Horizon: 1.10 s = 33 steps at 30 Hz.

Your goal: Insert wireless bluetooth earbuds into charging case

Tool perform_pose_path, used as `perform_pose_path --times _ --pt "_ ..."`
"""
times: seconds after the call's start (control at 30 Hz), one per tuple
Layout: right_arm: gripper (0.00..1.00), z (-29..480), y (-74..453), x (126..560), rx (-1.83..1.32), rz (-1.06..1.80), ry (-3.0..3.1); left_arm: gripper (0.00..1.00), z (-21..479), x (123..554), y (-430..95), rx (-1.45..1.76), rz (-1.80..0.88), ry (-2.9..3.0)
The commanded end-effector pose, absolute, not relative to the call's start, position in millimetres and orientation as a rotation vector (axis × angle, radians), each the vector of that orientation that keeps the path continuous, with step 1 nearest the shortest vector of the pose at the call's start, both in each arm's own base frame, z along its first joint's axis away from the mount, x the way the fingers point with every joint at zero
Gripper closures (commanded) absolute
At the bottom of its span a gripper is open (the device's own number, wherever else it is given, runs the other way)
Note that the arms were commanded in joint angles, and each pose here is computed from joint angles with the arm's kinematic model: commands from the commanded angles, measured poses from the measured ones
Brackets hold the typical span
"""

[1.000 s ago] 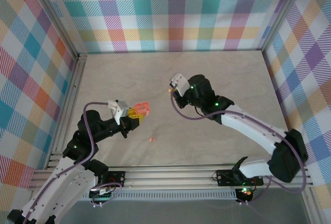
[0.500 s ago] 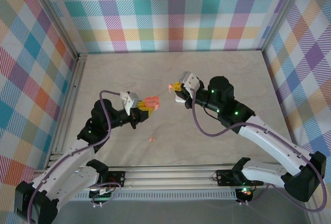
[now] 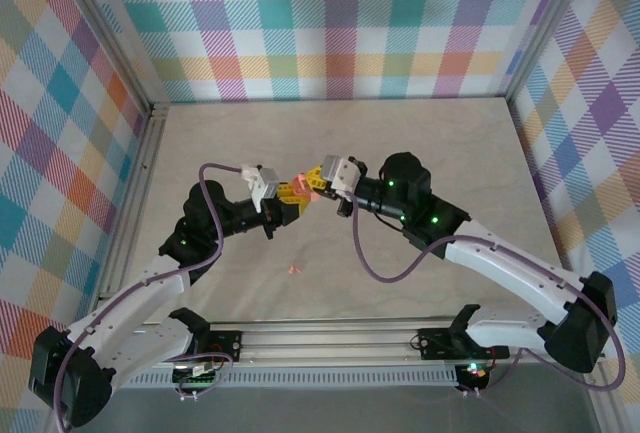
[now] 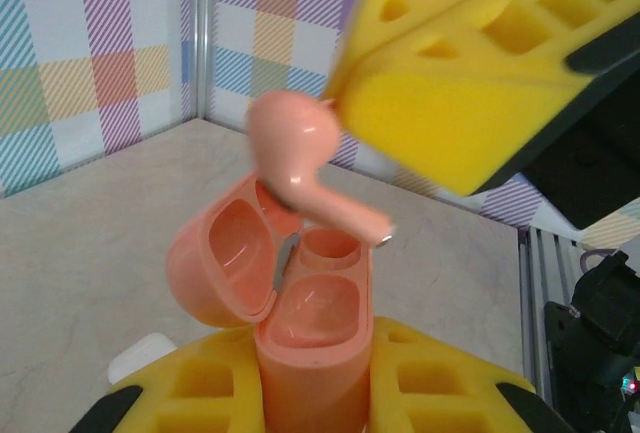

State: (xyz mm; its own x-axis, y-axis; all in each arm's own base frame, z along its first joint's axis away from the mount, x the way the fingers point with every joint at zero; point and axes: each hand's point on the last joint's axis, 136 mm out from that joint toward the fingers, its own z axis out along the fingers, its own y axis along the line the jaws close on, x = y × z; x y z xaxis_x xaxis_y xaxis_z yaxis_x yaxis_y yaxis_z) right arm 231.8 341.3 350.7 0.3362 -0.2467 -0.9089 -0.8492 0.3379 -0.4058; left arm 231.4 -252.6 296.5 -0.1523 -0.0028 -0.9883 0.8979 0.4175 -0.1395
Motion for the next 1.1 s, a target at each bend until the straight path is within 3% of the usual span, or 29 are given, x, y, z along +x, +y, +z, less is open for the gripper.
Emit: perform_pose_path --times 0.0,1.07 --pt "0.99 370.4 351.3 230.9 -1.188 0.523 1.074 1.00 327.7 225.7 -252.2 0.817 -0.970 1.413" --pt "0.98 341.9 365.9 244.2 -1.218 0.405 1.064 1.00 345.6 230.1 -240.6 0.666 -0.989 1.409"
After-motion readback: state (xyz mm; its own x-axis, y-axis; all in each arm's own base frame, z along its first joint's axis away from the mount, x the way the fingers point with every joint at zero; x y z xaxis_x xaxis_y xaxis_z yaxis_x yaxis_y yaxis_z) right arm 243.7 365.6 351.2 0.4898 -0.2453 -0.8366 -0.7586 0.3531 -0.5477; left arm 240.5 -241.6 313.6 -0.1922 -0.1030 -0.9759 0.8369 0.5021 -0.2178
